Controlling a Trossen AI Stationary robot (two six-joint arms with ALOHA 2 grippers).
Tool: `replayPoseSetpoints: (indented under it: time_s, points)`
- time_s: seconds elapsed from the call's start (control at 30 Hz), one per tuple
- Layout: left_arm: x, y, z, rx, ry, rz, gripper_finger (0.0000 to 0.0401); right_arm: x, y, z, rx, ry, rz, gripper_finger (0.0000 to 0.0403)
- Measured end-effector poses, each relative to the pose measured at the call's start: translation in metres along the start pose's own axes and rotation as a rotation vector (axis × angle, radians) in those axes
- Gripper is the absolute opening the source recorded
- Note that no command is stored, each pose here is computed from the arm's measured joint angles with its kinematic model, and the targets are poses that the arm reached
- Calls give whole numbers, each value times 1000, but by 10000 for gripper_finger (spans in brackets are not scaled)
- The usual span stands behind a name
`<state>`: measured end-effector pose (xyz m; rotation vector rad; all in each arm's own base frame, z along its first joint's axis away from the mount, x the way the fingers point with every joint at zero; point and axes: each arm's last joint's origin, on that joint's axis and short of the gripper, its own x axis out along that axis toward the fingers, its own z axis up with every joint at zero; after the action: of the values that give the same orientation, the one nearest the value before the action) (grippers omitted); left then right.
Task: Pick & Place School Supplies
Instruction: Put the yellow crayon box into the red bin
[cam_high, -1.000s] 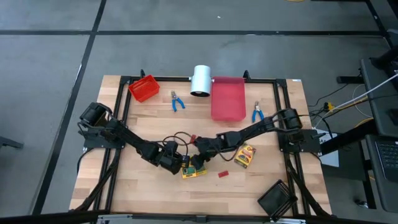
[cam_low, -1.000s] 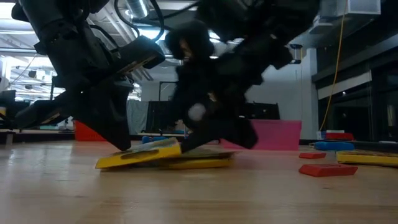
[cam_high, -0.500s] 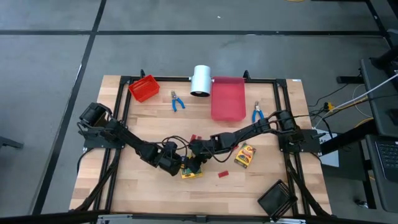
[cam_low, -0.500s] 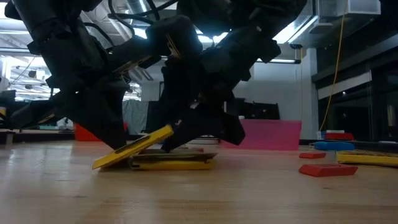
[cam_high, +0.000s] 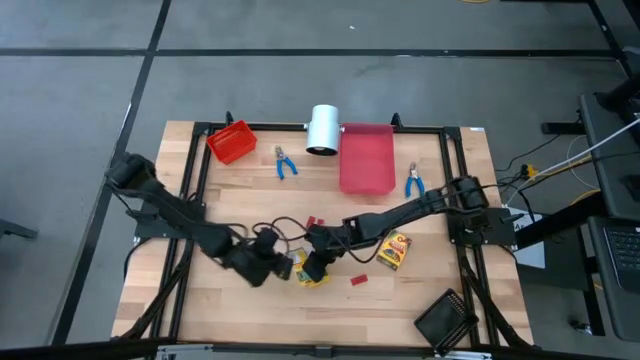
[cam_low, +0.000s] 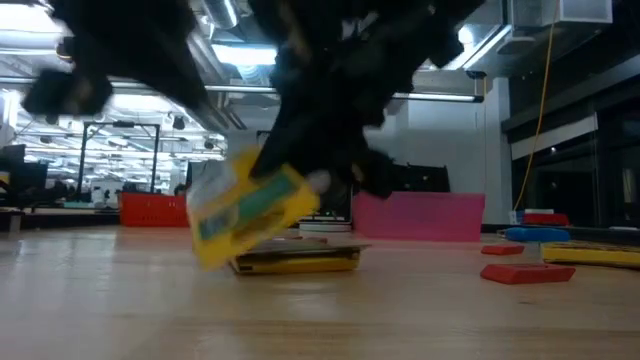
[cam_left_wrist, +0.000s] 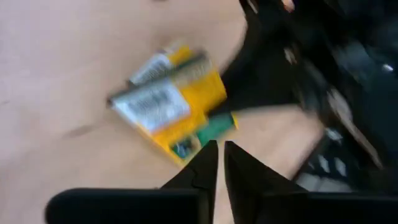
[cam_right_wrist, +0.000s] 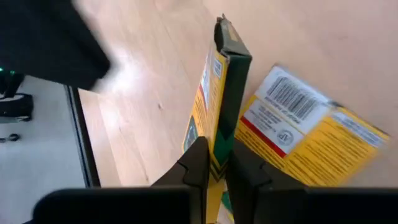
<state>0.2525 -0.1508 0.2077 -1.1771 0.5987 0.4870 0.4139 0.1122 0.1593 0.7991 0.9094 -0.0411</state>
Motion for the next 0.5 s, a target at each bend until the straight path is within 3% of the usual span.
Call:
replayPoseSetpoints:
  time_s: [0.17, 0.3, 0.5]
  points:
    - [-37, -4, -10, 46, 3, -73, 68, -34, 19, 1, -68, -51, -8, 35]
    - [-36, 2, -22, 28, -49, -61, 105, -61, 36, 7, -113, -127, 47, 35]
    - [-19, 2, -29, -59, -265, -129, 170, -83, 44, 11, -122, -175, 77, 35]
